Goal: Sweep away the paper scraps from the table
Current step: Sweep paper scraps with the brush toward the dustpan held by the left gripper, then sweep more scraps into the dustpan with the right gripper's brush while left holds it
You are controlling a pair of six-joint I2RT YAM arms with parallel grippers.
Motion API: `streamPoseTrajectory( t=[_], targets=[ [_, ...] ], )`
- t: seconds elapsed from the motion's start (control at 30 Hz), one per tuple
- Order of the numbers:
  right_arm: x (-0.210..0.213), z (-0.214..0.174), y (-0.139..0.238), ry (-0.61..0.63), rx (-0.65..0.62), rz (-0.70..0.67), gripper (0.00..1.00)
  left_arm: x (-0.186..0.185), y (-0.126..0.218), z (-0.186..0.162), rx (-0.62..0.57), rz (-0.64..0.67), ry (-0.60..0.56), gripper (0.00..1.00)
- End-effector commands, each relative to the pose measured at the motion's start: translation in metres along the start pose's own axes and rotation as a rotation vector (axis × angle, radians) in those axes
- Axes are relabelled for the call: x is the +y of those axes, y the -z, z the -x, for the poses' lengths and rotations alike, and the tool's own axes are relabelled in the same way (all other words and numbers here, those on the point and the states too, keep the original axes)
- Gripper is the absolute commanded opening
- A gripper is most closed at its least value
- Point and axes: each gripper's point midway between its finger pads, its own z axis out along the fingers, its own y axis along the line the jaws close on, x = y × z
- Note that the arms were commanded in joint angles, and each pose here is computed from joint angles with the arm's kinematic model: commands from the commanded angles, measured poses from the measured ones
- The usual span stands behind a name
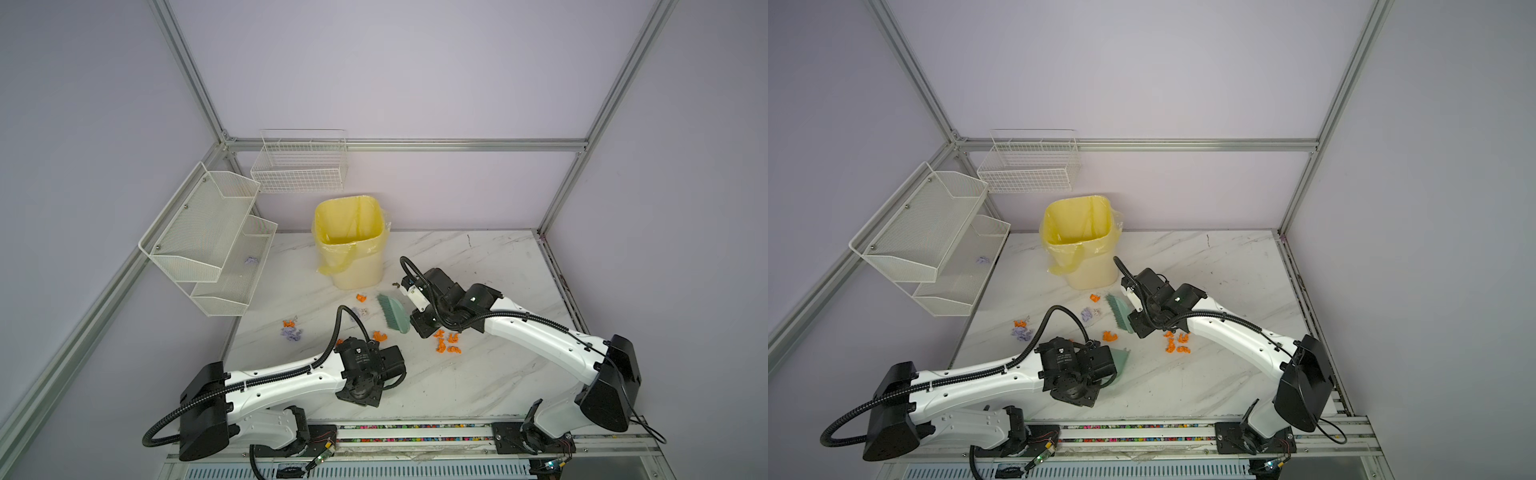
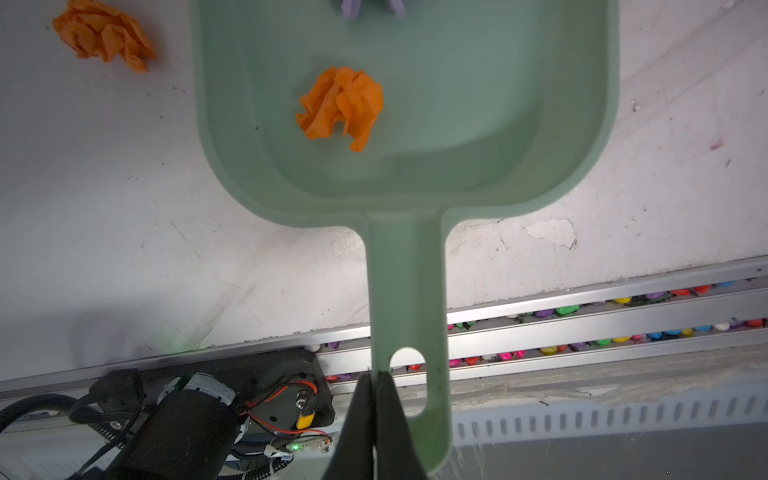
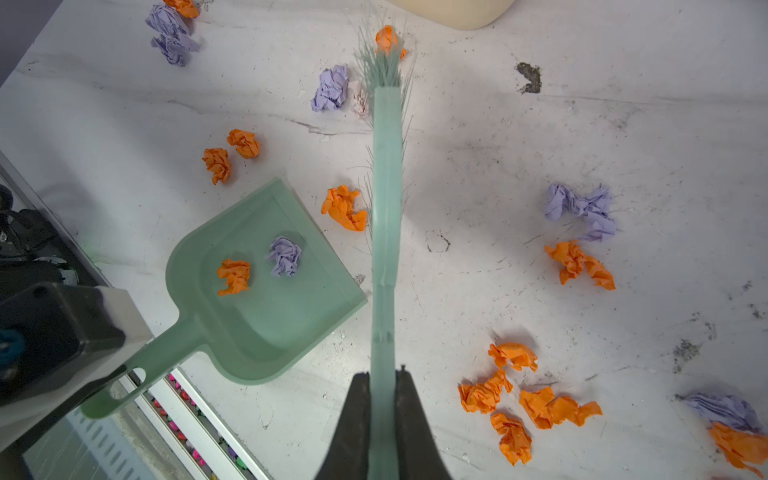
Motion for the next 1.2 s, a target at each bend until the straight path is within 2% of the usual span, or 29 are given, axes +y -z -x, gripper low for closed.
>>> streamPoseTrajectory(
  t=[0.0, 0.23, 0.47, 0.83, 1.0, 1.17],
  targets=[
    [0.003, 0.024, -0.008, 0.018, -0.048, 0.010, 0.00, -0.006, 0.001, 0.005, -0.027, -0.031, 0.020, 0.00],
    [0.004, 0.041, -0.030, 0.057, -0.042, -0.005, 0.00, -0.004, -0.008, 0.004, -0.016, -0.036, 0.038, 0.00],
    [0.005, 0.027, -0.041, 0.070, 0.007, 0.018, 0.00, 0.002, -0.016, 0.006, 0.001, -0.023, 0.053, 0.00],
    [0.026, -0.006, -0.027, 0.068, 0.049, 0.145, 0.00, -0.001, -0.027, 0.009, 0.034, -0.002, 0.024, 0.00],
    [0.055, -0.019, -0.002, 0.119, 0.031, 0.254, 0.00, 0.001, -0.027, 0.011, 0.030, 0.002, 0.018, 0.00],
    [0.062, -0.032, 0.018, 0.128, 0.027, 0.265, 0.00, 0.001, -0.025, 0.015, 0.021, 0.004, 0.022, 0.00]
  ],
)
